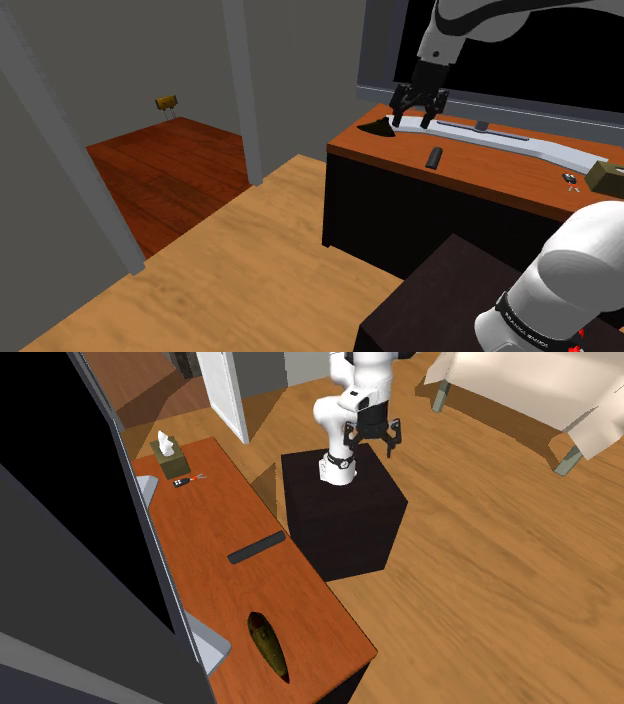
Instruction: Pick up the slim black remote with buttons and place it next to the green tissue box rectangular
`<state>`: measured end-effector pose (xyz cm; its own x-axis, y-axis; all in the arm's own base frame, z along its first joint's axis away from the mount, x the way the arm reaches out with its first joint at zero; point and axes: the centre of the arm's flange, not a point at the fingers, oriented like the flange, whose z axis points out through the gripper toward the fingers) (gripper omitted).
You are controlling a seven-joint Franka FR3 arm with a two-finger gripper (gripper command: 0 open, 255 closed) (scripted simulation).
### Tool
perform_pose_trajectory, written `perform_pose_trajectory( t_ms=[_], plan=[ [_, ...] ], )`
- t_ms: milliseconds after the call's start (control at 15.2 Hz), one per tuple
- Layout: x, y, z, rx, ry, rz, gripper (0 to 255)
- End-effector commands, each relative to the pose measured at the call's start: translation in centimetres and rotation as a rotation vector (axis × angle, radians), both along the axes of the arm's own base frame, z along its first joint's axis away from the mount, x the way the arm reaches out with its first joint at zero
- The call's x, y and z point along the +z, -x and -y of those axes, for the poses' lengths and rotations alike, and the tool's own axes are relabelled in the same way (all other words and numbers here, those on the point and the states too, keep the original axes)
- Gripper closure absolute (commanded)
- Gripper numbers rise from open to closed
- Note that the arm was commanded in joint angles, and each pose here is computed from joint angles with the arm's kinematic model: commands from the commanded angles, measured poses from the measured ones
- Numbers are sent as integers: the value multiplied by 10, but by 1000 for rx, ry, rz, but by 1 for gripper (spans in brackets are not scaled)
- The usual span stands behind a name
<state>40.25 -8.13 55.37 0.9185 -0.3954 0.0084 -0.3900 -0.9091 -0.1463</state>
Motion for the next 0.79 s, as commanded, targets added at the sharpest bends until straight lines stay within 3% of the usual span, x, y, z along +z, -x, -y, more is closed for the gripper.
perform_pose_trajectory(
  t_ms=[0, 726],
  plan=[
    [-11, -17, 24, -51, -5, -15, 0],
    [-76, -71, 149, -323, -38, -99, 0]
  ],
)
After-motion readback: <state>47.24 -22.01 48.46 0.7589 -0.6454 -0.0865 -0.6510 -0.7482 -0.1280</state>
